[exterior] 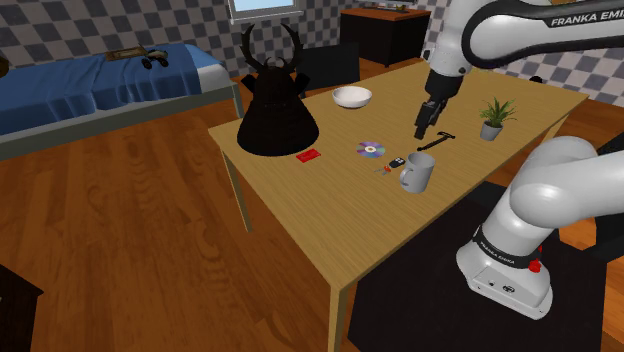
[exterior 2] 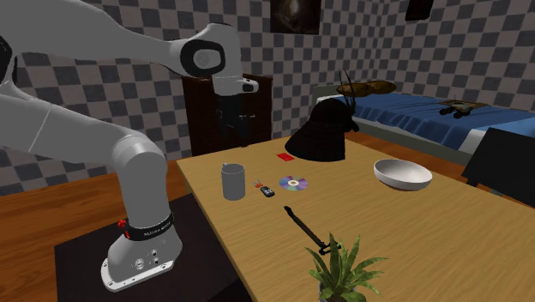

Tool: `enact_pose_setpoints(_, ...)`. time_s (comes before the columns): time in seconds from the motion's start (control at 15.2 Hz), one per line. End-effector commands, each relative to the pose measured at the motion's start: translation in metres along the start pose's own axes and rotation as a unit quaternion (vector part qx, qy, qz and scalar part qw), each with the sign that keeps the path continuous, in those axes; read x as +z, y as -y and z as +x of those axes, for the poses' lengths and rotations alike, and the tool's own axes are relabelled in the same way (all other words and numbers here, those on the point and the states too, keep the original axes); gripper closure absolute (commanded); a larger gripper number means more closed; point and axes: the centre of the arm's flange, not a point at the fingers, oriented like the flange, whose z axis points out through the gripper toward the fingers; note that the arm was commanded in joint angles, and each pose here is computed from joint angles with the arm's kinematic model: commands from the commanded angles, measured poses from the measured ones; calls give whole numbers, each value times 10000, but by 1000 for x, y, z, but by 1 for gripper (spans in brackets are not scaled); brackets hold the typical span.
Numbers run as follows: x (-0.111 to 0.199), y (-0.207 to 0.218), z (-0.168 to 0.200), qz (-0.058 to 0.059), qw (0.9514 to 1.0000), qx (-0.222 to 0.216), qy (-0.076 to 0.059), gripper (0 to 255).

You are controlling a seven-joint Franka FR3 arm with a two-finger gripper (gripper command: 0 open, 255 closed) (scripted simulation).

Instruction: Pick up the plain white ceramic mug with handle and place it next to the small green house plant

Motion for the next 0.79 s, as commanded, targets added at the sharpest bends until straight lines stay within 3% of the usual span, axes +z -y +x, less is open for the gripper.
enact_pose_setpoints(0.0, 22, -12, -10, 26, 10000, -10, -84, 0)
enact_pose_setpoints(0.26, 68, -35, -28, 77, 9997, -19, -232, 0)
enact_pose_setpoints(0.73, 105, -35, -26, 77, 9997, -19, -232, 0)
